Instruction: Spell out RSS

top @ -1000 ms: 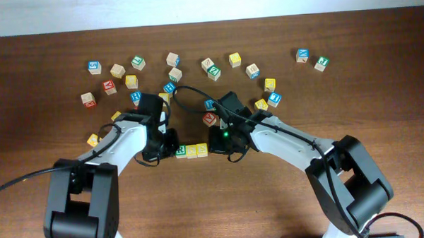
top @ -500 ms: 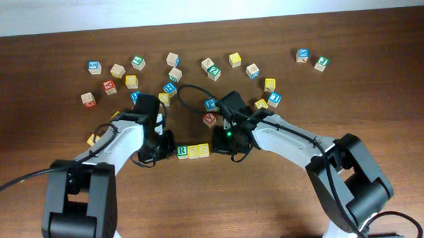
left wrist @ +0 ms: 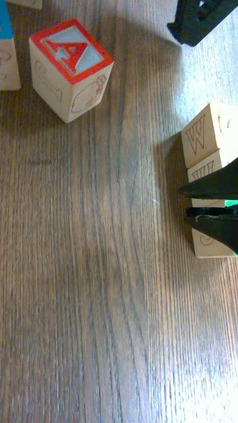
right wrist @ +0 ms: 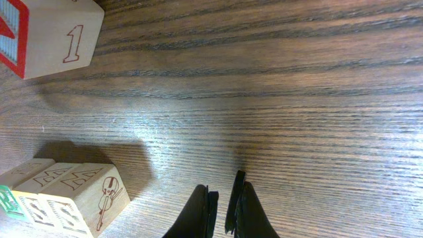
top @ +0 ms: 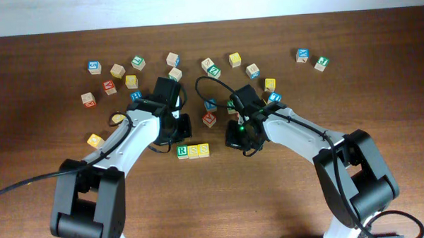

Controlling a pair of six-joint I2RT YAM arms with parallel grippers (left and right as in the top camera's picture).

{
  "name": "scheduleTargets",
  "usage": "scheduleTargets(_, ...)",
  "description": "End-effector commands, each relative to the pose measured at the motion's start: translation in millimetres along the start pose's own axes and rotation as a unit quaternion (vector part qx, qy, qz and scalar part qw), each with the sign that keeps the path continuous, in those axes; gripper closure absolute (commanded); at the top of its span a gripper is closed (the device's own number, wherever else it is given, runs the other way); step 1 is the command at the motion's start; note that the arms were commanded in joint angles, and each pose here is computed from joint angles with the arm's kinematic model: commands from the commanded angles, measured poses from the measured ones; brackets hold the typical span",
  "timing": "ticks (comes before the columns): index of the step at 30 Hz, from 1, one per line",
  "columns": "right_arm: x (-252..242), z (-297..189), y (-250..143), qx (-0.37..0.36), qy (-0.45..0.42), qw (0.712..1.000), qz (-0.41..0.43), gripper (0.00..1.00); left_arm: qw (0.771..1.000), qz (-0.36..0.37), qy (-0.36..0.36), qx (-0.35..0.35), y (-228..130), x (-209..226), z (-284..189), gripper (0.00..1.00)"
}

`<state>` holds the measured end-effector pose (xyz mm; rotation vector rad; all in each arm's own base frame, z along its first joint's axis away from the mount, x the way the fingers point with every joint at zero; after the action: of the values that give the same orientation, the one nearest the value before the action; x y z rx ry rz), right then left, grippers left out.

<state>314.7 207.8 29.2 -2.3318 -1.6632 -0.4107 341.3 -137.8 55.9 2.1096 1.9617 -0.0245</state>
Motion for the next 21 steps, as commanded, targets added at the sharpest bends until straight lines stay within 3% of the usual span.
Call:
scheduleTargets(1,1,-1,5,-0.006,-0.001,1.0,-0.005,0.96,1.0,-0.013,0.02,0.016,-8,7,7,1.0)
scheduleTargets(14,1,-1,6,-0.006,-0.001,1.0,-0.005,0.96,0.998,-0.008,0.016,0.057,-28,1,11,1.0)
scheduleTargets(21,2,-1,4,-0.004,0.001,1.0,-0.005,0.96,0.999,-0.008,0.011,0.033,-14,0,9,1.0)
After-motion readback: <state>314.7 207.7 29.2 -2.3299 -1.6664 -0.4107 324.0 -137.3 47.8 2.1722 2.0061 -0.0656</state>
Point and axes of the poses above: each gripper's point midway between its finger pads, its own z axis out along the fingers, its own x axis along the line the jaws close on, y = z × x, the point moved 2 cm from there along -z, back along the fingers, and after that the axes turned 8 degrees about z, right-handed, at the moved point
